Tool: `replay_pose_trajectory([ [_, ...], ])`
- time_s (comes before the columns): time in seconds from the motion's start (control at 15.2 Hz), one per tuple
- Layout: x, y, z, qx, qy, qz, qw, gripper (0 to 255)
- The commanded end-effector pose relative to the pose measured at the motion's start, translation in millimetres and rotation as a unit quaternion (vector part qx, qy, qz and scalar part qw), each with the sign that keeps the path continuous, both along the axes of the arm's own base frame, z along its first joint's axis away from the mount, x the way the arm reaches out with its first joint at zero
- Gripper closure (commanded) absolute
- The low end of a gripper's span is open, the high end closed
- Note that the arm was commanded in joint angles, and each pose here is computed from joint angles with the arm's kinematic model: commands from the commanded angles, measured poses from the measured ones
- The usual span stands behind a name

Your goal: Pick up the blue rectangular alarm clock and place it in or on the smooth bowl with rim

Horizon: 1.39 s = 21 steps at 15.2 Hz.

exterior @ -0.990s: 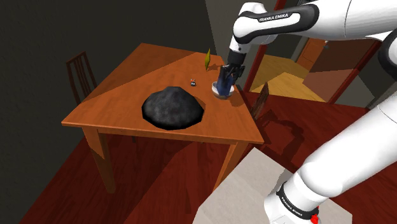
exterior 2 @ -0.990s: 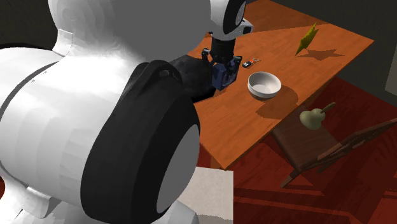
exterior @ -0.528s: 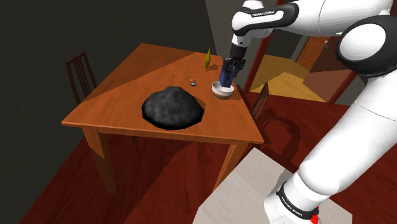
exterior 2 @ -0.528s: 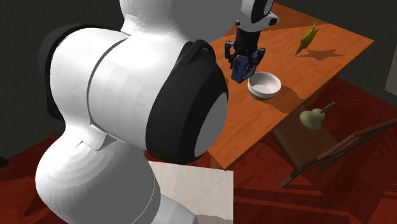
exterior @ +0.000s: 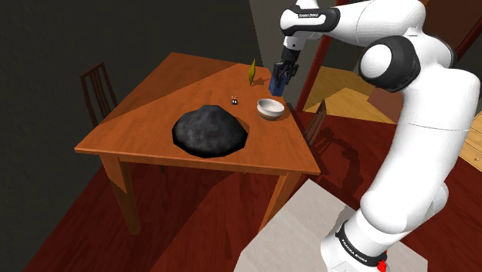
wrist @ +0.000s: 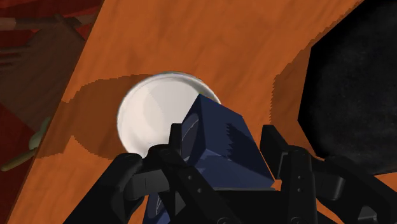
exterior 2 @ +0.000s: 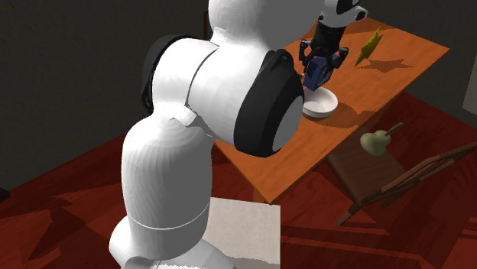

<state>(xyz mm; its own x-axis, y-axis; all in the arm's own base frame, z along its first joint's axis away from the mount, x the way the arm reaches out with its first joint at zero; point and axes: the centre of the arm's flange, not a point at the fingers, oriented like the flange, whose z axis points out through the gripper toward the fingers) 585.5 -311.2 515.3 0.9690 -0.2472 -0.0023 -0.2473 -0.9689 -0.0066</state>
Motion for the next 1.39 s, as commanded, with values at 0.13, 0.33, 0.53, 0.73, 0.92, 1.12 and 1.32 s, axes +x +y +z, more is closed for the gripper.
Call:
replay_pose_trajectory([
  [0.13,19,-35,-5,0.000,0.000,0.001,1.0000,255],
  [0.33,19,-35,-21,0.000,0.000,0.001,1.0000,255],
  [0.53,19,-35,-37,0.000,0.000,0.001,1.0000,255],
  [0.73,19,-35,-52,0.000,0.000,0.001,1.0000,255],
  [0.92,19,-35,-68,0.000,0.000,0.001,1.0000,255],
  [1.12,19,-35,-84,0.000,0.000,0.001,1.0000,255],
  [1.32,19,-35,-90,0.000,0.000,0.001,1.0000,255],
])
